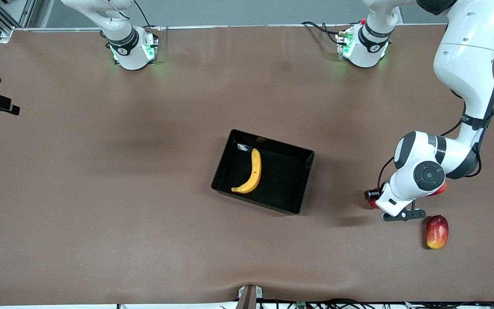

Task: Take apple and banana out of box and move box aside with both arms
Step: 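Lift the red apple out of the tray and carry it beside the plum, then lower the apple onto the table and open the left gripper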

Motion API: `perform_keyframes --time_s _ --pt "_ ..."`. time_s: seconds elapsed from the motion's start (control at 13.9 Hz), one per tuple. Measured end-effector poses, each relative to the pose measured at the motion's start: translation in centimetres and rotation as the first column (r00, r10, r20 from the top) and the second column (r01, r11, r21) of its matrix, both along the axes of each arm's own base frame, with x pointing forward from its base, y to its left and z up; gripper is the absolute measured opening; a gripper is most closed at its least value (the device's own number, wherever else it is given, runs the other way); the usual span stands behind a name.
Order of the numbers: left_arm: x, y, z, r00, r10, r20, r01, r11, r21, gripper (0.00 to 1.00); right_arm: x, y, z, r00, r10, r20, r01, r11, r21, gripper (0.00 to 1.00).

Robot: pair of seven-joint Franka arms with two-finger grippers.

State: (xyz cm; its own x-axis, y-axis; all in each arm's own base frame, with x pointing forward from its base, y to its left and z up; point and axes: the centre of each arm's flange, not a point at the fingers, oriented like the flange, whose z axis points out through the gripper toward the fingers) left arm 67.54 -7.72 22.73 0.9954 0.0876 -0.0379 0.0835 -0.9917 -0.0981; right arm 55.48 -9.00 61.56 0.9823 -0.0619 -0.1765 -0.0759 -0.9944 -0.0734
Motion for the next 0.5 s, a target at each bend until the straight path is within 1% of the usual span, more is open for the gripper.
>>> perform_keyframes --time_s 0.07,0.22,0.29,0.36,0.5 --pt "0.0 -0.1 -0.2 1.000 -0.002 -0.002 0.002 1.000 -0.001 0.72 0.0 0.0 0.0 1.000 0.000 0.000 0.000 1.000 0.000 1.00" --pt "0.0 -0.3 -0.1 1.000 -0.005 0.004 0.005 1.000 -0.003 0.87 0.0 0.1 0.0 1.000 -0.002 0.000 0.002 1.000 0.000 1.00" --pt "0.2 -0.2 0.2 1.000 -0.003 0.010 0.003 1.000 -0.003 0.96 0.0 0.1 0.0 1.000 -0.006 -0.001 0.006 1.000 -0.001 1.00" --pt "0.4 0.0 0.7 1.000 -0.001 0.019 0.001 1.000 -0.003 1.00 0.0 0.2 0.0 1.000 -0.011 -0.001 0.011 1.000 -0.002 1.00" --pt "0.8 -0.2 2.4 0.999 -0.003 0.047 0.003 1.000 -0.003 1.00 0.0 0.2 0.0 1.000 -0.012 -0.001 0.012 1.000 -0.002 1.00"
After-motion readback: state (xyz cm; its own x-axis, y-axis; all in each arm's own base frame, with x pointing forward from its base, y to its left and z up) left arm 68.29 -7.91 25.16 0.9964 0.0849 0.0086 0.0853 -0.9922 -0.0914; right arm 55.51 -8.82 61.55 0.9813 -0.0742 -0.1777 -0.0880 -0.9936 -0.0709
